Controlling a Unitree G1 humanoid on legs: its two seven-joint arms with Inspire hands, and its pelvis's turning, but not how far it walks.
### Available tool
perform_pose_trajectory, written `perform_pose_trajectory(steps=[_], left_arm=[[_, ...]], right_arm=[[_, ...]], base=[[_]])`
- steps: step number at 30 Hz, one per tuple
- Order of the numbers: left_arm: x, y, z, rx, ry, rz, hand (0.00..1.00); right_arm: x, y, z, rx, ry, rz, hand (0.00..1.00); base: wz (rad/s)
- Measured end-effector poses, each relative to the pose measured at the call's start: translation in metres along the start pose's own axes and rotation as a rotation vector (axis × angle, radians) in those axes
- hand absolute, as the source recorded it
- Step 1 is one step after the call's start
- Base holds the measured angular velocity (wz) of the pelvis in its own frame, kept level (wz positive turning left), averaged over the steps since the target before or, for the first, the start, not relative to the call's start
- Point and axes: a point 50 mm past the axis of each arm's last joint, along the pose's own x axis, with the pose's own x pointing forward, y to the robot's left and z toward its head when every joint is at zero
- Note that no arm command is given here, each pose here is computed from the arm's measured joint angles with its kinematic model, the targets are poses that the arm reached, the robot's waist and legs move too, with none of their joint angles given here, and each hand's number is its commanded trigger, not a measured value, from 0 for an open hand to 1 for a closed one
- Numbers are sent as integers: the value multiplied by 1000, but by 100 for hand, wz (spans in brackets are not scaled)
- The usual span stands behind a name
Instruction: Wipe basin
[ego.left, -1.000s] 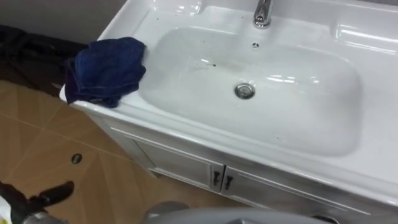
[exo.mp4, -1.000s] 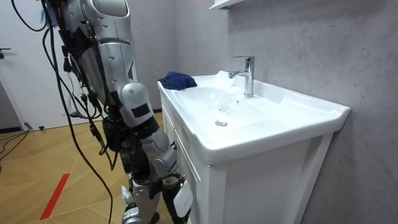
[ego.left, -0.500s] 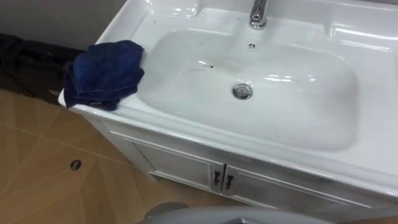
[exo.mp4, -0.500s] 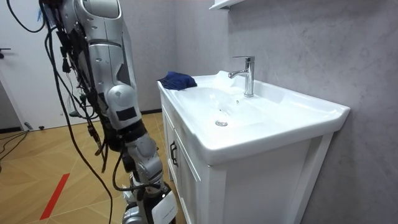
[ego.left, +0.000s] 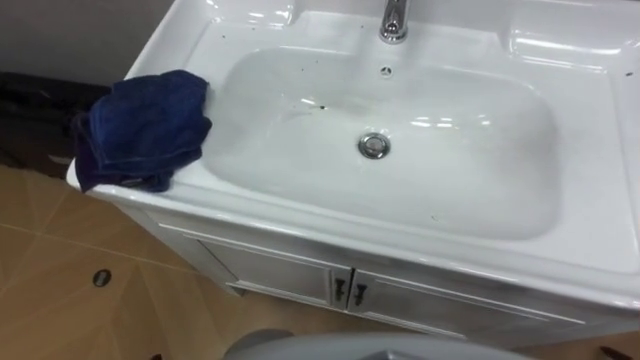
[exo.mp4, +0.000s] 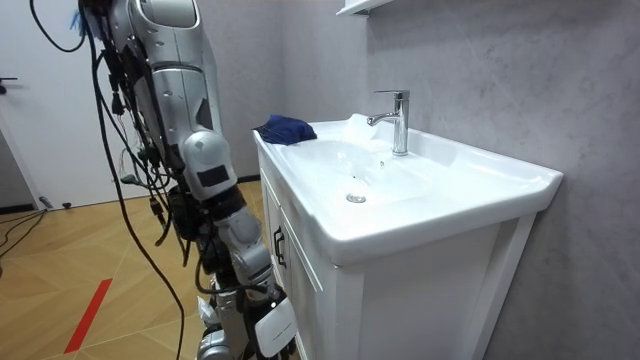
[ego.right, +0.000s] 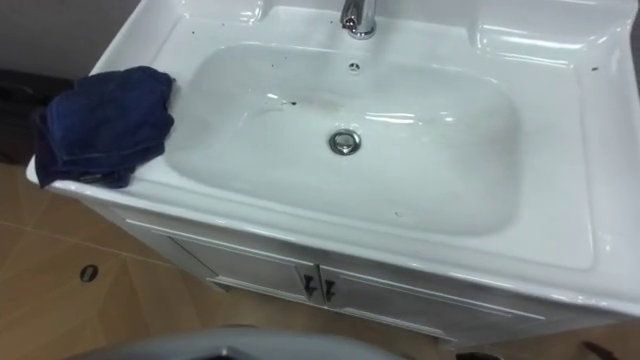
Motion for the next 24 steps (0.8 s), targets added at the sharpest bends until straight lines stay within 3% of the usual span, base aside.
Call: perform_pose_trajectory(steps=[11, 24], left_arm=[[1, -9, 3, 235, 16, -75, 0], [1, -11, -1, 394, 75, -154, 0]], right_arm=[[0, 2, -2, -13, 9, -5, 0], [1, 4, -5, -5, 35, -17, 0]], base=[[-1], [-9]])
